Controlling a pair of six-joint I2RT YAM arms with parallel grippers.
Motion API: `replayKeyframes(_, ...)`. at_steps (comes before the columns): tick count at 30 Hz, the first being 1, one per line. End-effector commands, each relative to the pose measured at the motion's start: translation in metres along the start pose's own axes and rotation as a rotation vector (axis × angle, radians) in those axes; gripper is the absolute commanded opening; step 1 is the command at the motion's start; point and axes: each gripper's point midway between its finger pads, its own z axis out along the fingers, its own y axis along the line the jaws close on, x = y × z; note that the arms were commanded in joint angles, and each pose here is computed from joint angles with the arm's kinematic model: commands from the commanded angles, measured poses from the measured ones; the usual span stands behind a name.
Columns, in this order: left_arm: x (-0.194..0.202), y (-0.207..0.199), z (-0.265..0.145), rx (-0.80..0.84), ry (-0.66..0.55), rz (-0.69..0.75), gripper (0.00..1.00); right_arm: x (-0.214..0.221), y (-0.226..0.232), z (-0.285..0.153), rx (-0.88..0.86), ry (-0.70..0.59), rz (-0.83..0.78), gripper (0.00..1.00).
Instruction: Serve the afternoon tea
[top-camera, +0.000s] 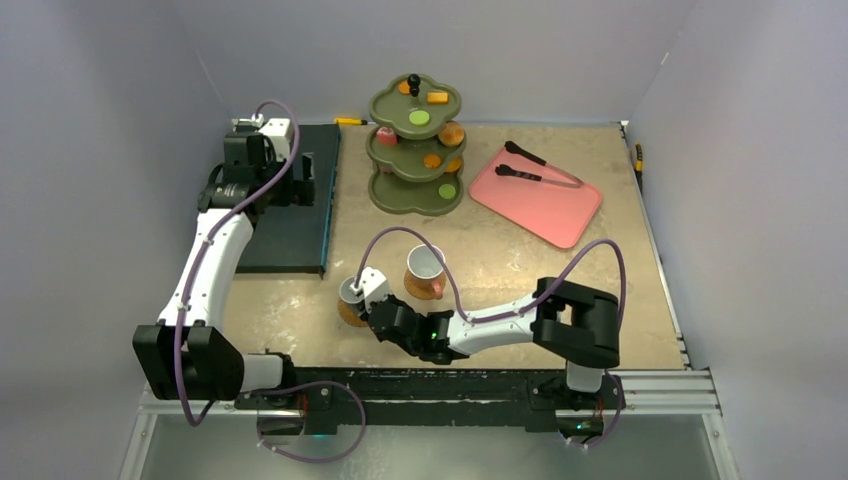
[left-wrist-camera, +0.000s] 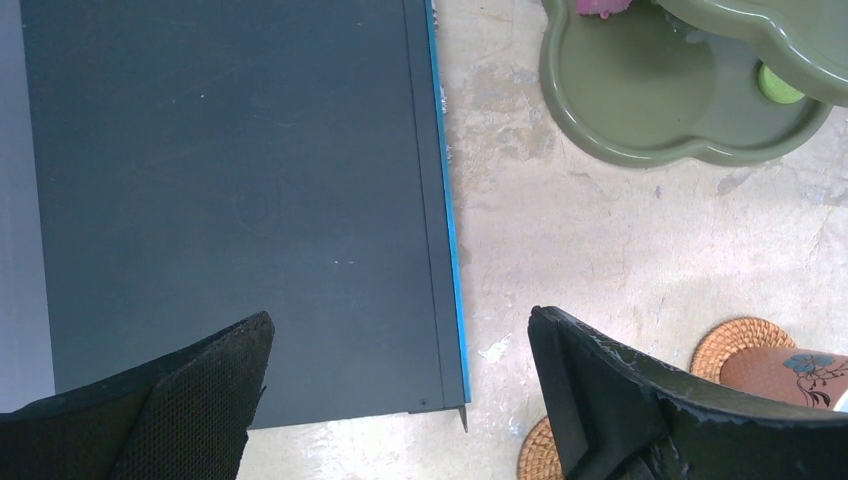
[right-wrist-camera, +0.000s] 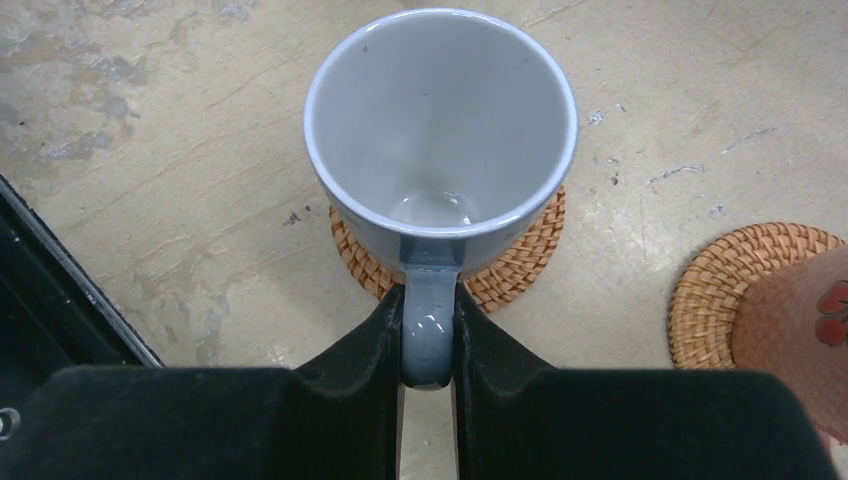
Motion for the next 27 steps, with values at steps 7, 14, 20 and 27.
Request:
replayKeyframes(7,-0.021,0.001,-0.019,-0.004,-0.084,0.021,0.99,-0.021,0.006,-0.006,-0.029,-0.057,0.045,0.52)
replayKeyframes(14,-0.024,0.003,-0.025,-0.017,-0.101,0.028,0.99,-0.058,0.000,-0.029,-0.022,-0.118,0.065,0.87)
replayKeyframes(20,-0.034,0.009,-0.031,-0.055,-0.134,0.032,0.99,-0.132,-0.025,-0.079,0.005,-0.245,0.100,0.98)
replayKeyframes(27,-0.012,0.015,-0.008,-0.046,-0.169,0.057,0.99,-0.146,-0.197,-0.112,0.297,-0.307,0.309,0.98)
